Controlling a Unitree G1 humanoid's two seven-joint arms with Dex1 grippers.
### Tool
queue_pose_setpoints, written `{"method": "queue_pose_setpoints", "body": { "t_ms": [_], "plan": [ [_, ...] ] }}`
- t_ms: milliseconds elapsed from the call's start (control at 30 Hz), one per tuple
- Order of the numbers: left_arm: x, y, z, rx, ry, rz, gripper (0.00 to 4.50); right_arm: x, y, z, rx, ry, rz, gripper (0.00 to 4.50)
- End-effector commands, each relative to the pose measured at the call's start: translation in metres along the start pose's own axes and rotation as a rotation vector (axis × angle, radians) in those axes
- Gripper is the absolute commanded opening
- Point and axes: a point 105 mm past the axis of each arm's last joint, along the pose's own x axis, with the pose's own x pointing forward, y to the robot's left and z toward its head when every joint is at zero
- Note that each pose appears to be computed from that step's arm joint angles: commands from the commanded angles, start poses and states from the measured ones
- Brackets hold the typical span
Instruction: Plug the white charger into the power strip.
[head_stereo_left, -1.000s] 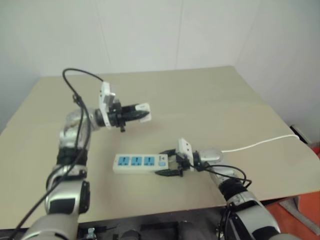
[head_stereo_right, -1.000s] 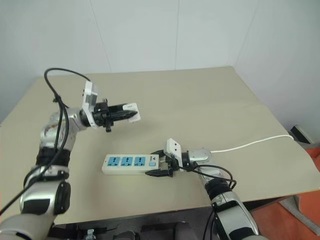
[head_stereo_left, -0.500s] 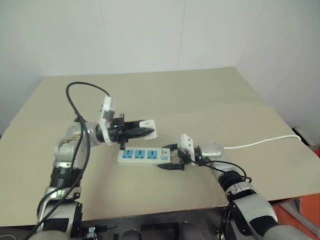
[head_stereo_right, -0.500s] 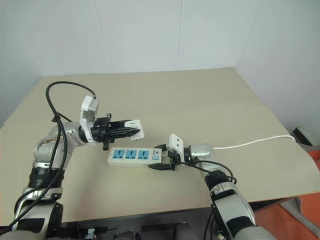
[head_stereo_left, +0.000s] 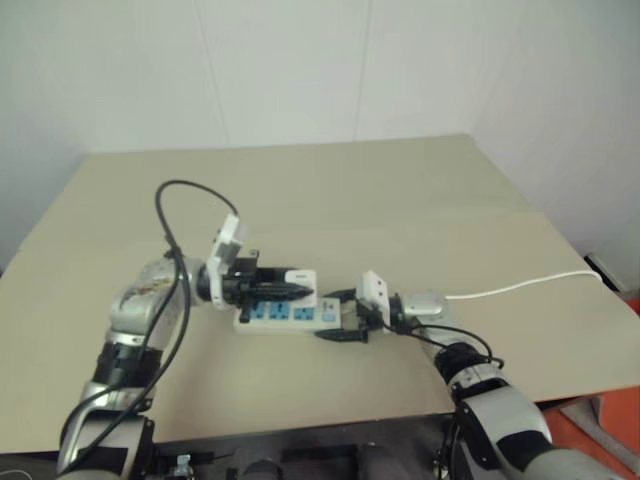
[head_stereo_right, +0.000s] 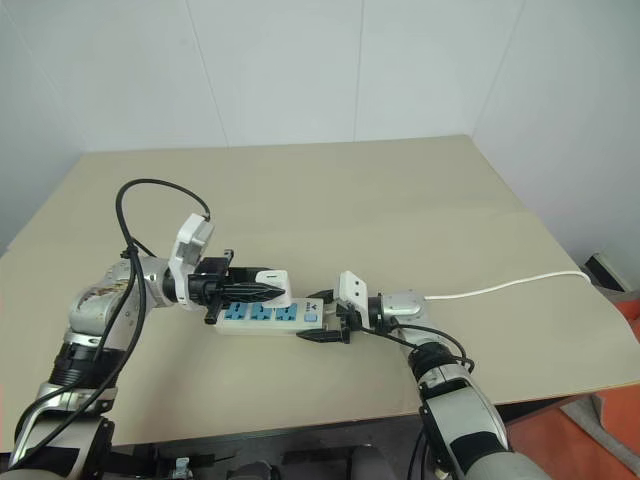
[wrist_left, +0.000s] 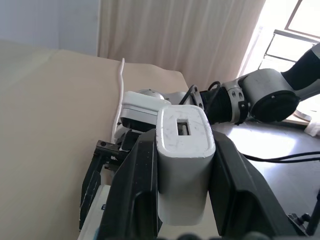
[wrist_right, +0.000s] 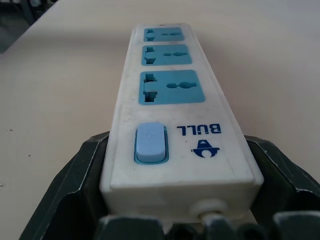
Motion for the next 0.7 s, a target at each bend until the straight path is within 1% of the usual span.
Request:
{"method": "queue_pose_setpoints", "body": {
  "t_ms": [33, 233, 533, 700],
  "plan": [
    [0.000, -0.005, 0.008, 0.031, -0.004, -0.025, 1.00, 0.002, -0.002, 0.013, -0.052, -0.047, 0.033, 3.44],
    [0.000, -0.006, 0.006, 0.028, 0.002, -0.024, 1.00, 0.002, -0.006, 0.018, -0.050, -0.037, 0.063, 3.44],
    [0.000, -0.010, -0.011, 0.035, 0.038, -0.019, 1.00, 0.006, -0.004, 0.014, -0.032, -0.005, 0.099, 3.44],
    [0.000, -0.009, -0.012, 0.036, 0.024, 0.001, 1.00, 0.006, -0.001, 0.009, -0.021, 0.010, 0.108, 3.44]
  ]
}}
